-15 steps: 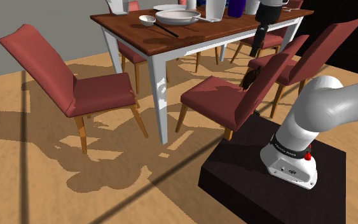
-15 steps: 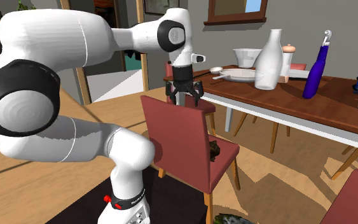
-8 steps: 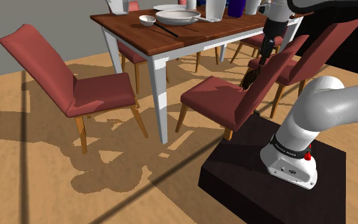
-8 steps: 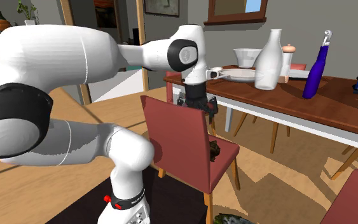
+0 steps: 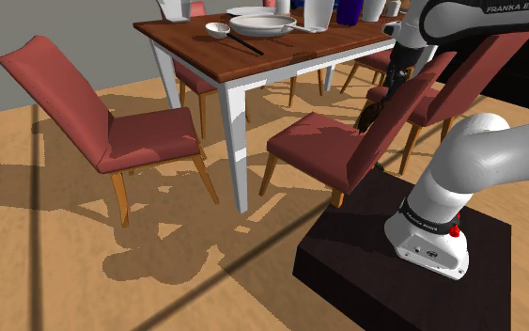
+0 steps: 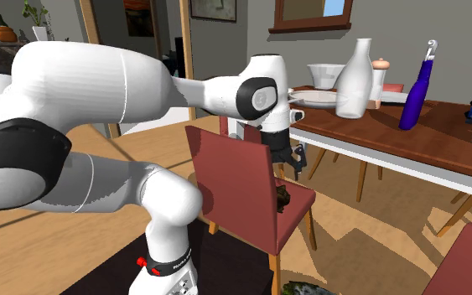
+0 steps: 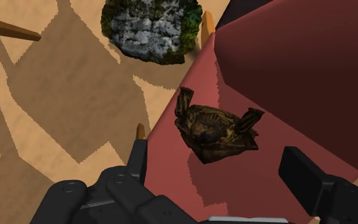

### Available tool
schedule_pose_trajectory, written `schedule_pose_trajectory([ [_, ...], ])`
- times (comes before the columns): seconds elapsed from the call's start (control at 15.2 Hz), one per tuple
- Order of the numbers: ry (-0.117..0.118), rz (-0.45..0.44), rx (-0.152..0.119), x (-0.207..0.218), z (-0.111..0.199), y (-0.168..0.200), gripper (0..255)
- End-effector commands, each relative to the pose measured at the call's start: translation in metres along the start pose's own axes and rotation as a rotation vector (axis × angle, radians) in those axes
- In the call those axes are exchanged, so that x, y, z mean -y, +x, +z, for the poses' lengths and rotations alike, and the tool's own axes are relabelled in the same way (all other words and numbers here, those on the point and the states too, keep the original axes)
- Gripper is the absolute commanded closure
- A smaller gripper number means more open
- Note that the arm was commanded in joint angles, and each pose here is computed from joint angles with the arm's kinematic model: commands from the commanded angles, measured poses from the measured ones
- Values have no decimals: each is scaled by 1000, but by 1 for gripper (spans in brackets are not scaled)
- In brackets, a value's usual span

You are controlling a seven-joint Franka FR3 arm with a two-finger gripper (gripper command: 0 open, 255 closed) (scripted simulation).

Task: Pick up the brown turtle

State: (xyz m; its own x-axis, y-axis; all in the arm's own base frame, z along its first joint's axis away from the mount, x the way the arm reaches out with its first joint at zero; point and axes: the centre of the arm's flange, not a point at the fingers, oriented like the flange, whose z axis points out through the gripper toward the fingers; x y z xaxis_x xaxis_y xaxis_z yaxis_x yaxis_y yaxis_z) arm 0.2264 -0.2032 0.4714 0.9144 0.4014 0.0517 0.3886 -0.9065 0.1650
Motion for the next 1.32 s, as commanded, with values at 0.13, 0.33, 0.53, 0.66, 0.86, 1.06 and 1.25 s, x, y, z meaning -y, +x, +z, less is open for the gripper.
schedule_pose_trajectory([
  [0.13, 26, -5, 32, 7, 28, -4, 0],
  [0.33, 26, -5, 32, 8, 31, -4, 0],
  [0.53, 25, -5, 32, 11, 34, 0, 255],
  [0.66, 24, -5, 33, 14, 32, -1, 255],
  [0.86, 25, -4, 32, 14, 32, -2, 255],
  [1.06, 26, -5, 32, 7, 26, -3, 255],
  [1.25, 26, -5, 32, 4, 10, -3, 255],
])
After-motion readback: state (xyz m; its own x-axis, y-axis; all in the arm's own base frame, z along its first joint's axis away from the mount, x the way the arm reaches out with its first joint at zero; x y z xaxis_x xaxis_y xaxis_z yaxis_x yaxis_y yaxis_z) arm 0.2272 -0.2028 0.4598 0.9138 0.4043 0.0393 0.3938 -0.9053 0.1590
